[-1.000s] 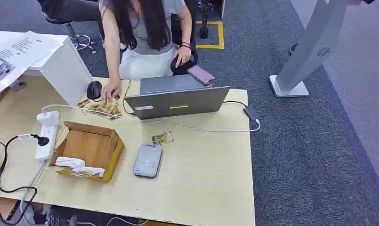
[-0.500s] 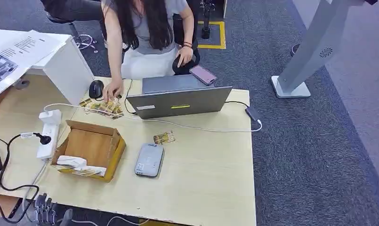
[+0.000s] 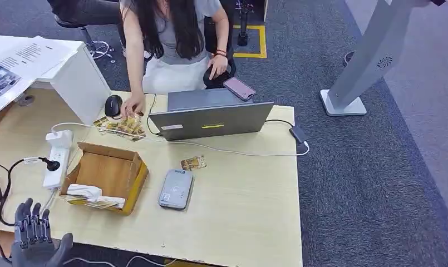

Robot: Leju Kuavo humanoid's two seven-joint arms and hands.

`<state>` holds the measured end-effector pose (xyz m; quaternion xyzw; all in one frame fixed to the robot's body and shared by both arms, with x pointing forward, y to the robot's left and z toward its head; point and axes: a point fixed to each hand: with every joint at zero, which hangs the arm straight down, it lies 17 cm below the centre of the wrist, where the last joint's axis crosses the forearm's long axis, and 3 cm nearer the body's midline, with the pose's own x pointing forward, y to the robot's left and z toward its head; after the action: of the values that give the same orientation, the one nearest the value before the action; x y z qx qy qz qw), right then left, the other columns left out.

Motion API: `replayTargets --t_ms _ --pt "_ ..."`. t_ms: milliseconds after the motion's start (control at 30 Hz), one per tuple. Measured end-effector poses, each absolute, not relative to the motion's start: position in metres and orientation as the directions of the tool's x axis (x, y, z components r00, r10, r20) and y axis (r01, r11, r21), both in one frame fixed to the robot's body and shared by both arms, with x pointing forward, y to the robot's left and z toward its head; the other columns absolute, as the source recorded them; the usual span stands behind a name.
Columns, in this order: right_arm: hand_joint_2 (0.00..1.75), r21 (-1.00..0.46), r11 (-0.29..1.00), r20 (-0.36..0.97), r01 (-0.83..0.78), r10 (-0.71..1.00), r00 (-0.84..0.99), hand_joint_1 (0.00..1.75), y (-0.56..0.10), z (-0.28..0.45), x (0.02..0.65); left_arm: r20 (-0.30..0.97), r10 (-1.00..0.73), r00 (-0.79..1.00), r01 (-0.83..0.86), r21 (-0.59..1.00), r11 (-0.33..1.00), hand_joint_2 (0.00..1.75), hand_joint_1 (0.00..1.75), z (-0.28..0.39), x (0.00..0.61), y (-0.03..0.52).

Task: Pass the card to the sensor for recognition and then transmit it.

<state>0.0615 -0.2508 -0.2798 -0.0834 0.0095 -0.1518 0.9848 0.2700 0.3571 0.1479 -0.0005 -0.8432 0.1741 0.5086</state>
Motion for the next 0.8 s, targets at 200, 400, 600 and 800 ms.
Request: replayTargets --t_ms 200,400,600,800 --pt "0.00 -0.166 0.939 -0.019 0.300 -0.307 0.951 0.00 -0.249 -0.280 0.058 0.817 0.156 -0.555 -0.163 -0.291 0.943 1.75 0.00 0.182 0.260 0.360" --pt "0.00 -0.165 0.944 -0.022 0.284 -0.292 0.956 0.00 -0.249 -0.280 0.057 0.794 0.100 -0.600 -0.163 -0.244 0.956 1.75 0.00 0.212 0.255 0.359" --pt "0.00 -0.150 0.969 -0.030 0.194 -0.201 0.979 0.00 -0.248 -0.279 0.061 0.718 -0.550 -0.427 -0.531 0.293 0.795 1.75 0.00 0.241 0.290 0.358" --pt "0.00 -0.144 0.985 -0.030 0.091 -0.096 0.995 0.00 -0.246 -0.274 0.086 0.313 -0.911 -0.268 -0.637 0.651 0.411 1.75 0.00 0.247 0.393 0.307"
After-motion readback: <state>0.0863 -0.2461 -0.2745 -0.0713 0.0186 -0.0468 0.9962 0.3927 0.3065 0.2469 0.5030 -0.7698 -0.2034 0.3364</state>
